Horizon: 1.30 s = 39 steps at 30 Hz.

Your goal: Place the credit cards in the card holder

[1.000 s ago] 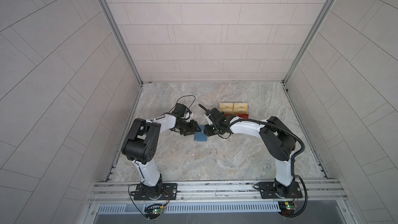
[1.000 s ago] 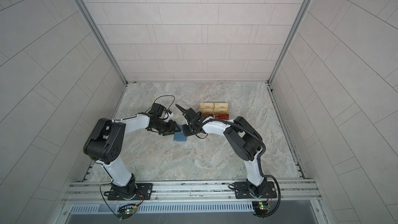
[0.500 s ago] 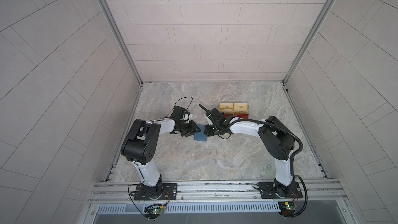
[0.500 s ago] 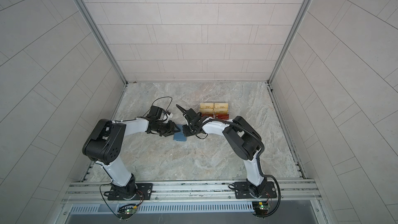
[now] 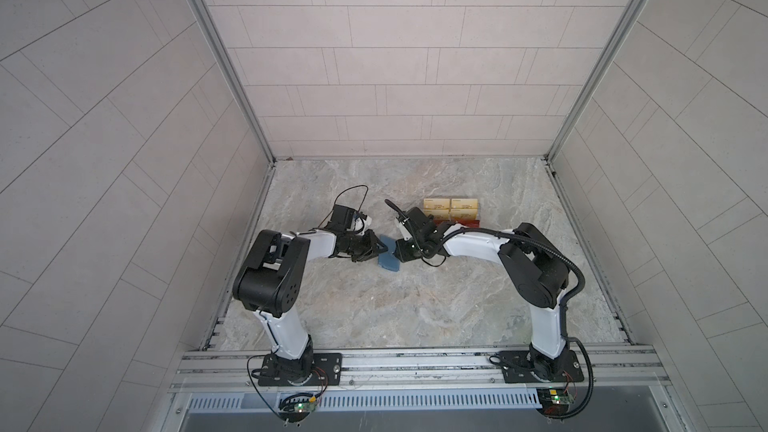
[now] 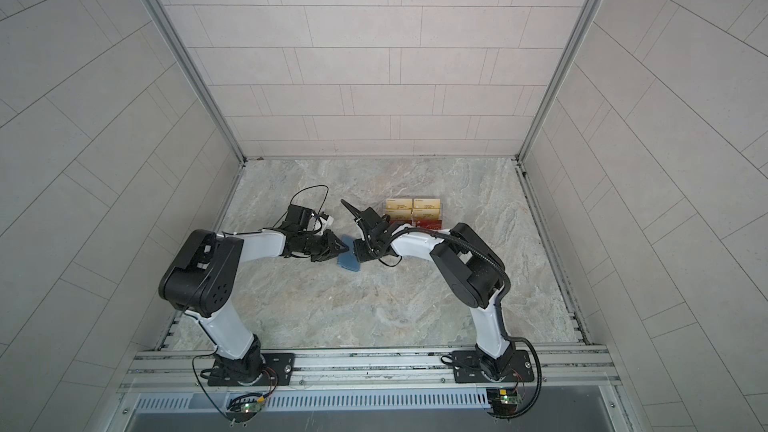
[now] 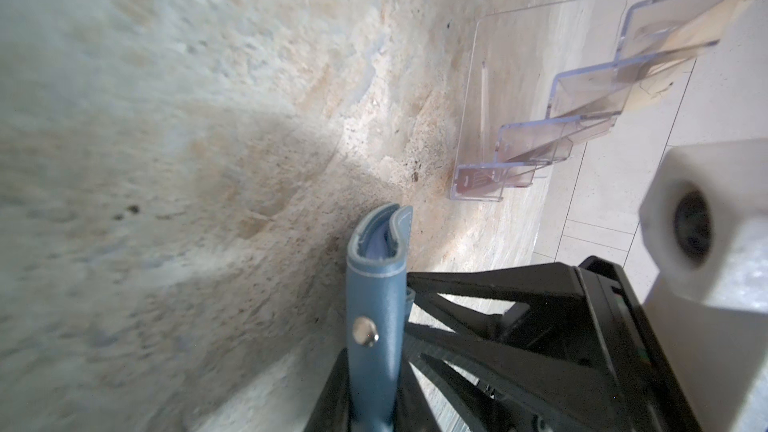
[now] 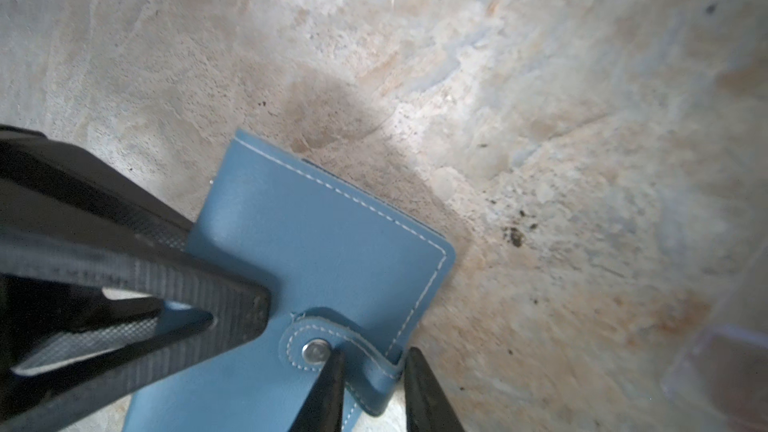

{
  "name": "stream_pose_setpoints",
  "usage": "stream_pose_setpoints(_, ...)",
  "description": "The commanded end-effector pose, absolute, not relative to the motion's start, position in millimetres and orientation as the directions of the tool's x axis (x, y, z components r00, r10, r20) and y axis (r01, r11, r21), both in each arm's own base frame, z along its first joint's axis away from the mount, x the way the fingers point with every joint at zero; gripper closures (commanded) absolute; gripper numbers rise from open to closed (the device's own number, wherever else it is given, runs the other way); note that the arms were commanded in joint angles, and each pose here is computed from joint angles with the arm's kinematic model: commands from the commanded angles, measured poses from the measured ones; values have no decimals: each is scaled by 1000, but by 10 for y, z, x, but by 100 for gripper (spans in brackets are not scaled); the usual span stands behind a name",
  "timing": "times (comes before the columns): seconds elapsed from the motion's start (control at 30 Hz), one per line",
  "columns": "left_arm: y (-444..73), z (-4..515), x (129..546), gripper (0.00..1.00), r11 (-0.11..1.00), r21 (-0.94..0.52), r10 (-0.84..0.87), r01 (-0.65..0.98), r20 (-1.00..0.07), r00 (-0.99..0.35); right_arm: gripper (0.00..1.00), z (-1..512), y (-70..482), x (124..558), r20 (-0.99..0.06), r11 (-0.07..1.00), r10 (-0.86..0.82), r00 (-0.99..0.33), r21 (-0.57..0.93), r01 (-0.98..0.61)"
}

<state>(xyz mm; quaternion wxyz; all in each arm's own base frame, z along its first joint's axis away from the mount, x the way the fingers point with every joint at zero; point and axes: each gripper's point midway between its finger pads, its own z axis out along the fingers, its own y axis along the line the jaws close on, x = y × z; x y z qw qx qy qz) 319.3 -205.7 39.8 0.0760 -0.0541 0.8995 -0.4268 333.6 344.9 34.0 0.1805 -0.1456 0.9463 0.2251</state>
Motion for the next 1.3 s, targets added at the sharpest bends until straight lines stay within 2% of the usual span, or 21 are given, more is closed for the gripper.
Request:
stream_pose_setpoints(0.0,-2143,683,3162,84,600,-798,-110,54,-149,-983,71,384,3404,3305,-407,864,-217,-887,343,-369)
stream_pose_setpoints(0.17,-2045,742,3100,94,685,-726,-102,64,-183,-978,67,799,3403,3316,-471,848,-192,-861,362,-387)
stream_pose_setpoints(0.47,-2016,1065,3084,100,835,-551,-208,-8,-302,-930,62,1476,3365,3118,-556,808,-166,-814,397,-436)
stream_pose_setpoints(0.63,-2141,1296,3170,100,817,-575,-296,-47,-346,-890,58,1571,3349,3035,-555,801,-179,-812,397,-448)
stream_pose_setpoints(0.77,-2247,1444,3143,100,812,-582,-303,-38,-364,-881,58,1533,3340,2998,-543,804,-196,-817,388,-451)
stream_pose_setpoints(1.27,-2458,1592,3099,100,775,-631,-250,29,-349,-903,57,1388,3341,3069,-552,824,-218,-805,337,-455)
